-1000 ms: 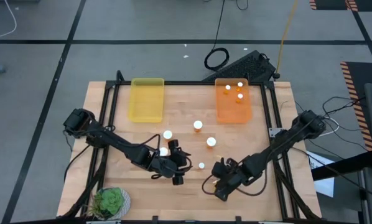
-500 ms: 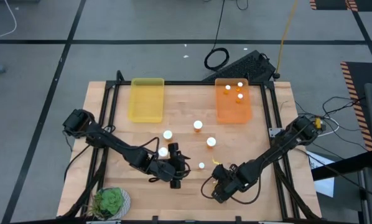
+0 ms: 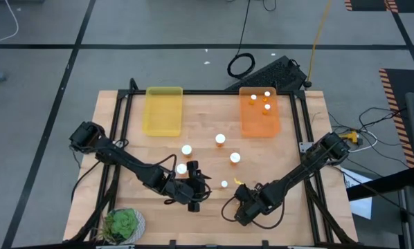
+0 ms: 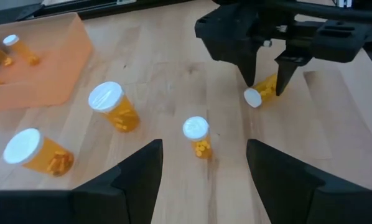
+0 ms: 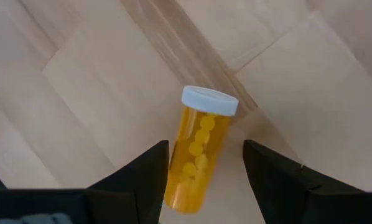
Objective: Pick and place medicine bottles into bin by pill shape (circle, oval)
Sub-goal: Put the small orange pill bottle into the orange bin
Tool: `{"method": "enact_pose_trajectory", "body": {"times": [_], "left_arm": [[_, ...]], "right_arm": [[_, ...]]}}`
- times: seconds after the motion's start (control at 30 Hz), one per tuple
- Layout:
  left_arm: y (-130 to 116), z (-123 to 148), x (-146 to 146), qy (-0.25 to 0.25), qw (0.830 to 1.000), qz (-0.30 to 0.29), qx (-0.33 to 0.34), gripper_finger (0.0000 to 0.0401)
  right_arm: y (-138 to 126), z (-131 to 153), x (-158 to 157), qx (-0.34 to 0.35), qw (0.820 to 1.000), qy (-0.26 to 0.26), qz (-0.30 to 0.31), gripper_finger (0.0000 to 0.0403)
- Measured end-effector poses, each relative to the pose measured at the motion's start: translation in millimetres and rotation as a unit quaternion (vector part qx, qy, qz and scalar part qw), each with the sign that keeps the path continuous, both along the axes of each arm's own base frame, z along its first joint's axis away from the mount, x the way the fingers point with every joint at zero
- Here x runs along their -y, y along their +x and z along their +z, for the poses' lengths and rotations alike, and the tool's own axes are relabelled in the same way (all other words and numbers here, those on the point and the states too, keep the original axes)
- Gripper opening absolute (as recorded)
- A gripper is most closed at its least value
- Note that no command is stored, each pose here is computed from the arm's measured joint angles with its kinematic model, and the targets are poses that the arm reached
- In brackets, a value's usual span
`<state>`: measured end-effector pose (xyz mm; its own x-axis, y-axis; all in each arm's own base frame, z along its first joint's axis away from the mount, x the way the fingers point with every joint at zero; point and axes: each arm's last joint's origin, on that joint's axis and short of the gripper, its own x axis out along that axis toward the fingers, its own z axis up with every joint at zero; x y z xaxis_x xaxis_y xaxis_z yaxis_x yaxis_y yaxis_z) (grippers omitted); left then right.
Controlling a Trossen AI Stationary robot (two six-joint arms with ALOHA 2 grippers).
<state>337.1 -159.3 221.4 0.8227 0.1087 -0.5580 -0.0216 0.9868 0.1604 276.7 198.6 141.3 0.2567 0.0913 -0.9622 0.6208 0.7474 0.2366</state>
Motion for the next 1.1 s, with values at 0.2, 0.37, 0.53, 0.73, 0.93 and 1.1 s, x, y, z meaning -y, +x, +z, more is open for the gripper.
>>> {"method": "enact_pose_trajectory", "body": {"times": [0.2, 0.37, 0.53, 0.73, 0.93, 1.1], "left_arm": [[1.0, 0.0, -2.1, 0.000, 1.000, 0.003, 0.000, 0.0237], [1.1, 0.0, -2.3, 0.000, 1.000, 0.004, 0.000, 0.0237], [0.8, -0.4, -2.4, 0.001, 1.000, 0.004, -0.002, 0.0237], [0.1, -1.3, -2.8, 0.004, 1.000, 0.004, -0.008, 0.0237], [1.2, -0.7, -4.4, 0.005, 1.000, 0.005, -0.005, 0.0237], [4.1, 6.4, -9.6, 0.000, 1.000, 0.014, 0.017, 0.0237]], "right_arm": [[2.4, -2.4, 3.8, -0.005, 1.000, -0.008, 0.012, 0.0162], [3.5, -2.8, 6.7, -0.007, 1.000, -0.014, 0.025, 0.0117], [4.7, -1.0, 6.9, 0.003, 0.999, -0.017, 0.047, 0.0094], [9.1, 17.2, 7.0, 0.063, 0.994, -0.010, 0.084, 0.0099], [9.6, 52.1, 12.2, 0.153, 0.975, -0.032, 0.157, 0.0102], [2.8, 88.4, 23.8, 0.229, 0.942, -0.108, 0.221, 0.0102]]}}
